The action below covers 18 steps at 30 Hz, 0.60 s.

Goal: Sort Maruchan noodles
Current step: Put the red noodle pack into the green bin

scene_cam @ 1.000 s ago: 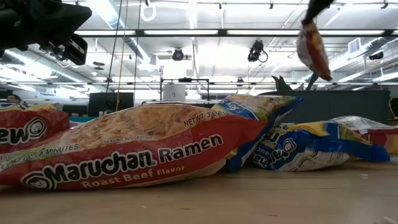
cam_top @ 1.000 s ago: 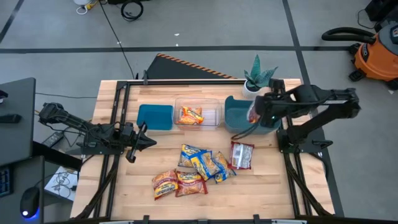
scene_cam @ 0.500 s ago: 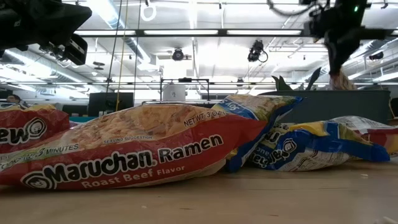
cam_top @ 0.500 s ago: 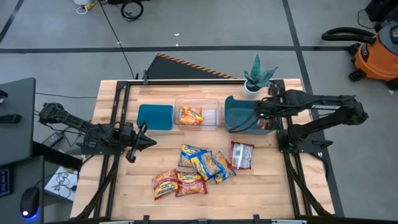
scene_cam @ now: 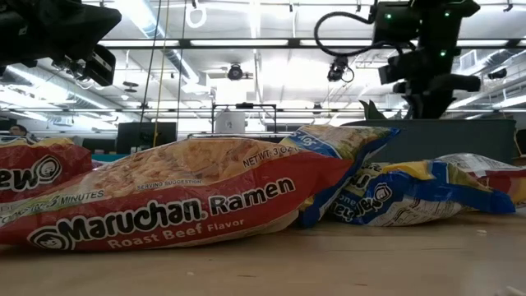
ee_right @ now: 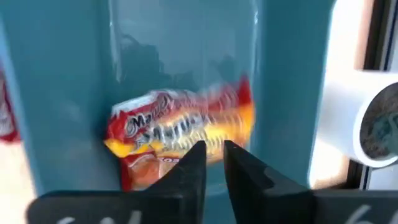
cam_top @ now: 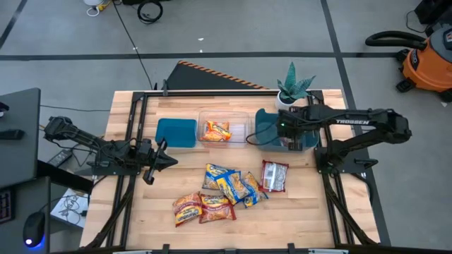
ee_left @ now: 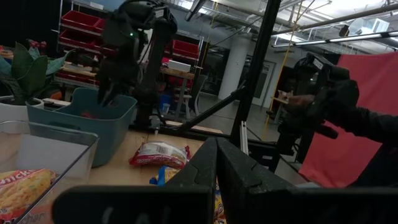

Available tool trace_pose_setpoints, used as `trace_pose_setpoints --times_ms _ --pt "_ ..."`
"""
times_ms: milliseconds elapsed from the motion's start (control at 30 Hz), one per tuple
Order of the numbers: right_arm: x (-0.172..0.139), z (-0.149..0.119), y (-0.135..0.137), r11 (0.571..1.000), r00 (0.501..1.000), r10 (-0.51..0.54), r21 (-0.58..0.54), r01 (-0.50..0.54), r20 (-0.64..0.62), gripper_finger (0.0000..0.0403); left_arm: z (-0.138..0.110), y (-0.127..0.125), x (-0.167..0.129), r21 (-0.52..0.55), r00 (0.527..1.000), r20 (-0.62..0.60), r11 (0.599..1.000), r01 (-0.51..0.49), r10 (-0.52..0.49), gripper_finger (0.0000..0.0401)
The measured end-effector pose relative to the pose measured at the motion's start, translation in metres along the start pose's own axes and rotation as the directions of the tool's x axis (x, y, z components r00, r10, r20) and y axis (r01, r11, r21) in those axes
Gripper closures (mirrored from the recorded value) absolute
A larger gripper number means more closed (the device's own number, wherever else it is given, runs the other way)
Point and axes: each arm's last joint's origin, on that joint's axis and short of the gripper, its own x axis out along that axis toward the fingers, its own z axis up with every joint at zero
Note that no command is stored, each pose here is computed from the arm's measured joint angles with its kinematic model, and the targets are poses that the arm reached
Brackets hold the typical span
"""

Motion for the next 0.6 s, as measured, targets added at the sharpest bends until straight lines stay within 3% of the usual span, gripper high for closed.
trace_pose_setpoints --times_ms 133,333,433,600 --pt "-0.007 0.006 -0.005 1.0 0.998 0.002 0.007 -0.003 0.059 0.0294 0.0 0.0 0.0 0.0 1.0 0.0 1.0 0.0 0.0 0.0387" --pt "-0.047 0.02 -0.01 0.997 0.986 0.029 0.07 -0.041 0.165 0.026 0.0 0.0 0.0 0.0 1.0 0.0 1.0 0.001 -0.001 0.0387" --pt "-0.062 0.027 0.002 0.992 0.966 0.11 0.036 -0.121 0.233 0.0258 0.0 0.0 0.0 0.0 1.0 0.0 1.0 0.001 -0.001 0.0387" --pt "-0.071 0.033 0.039 0.988 0.954 0.155 -0.059 -0.144 0.256 0.0261 0.0 0.0 0.0 0.0 1.0 0.0 1.0 0.001 -0.001 0.0387"
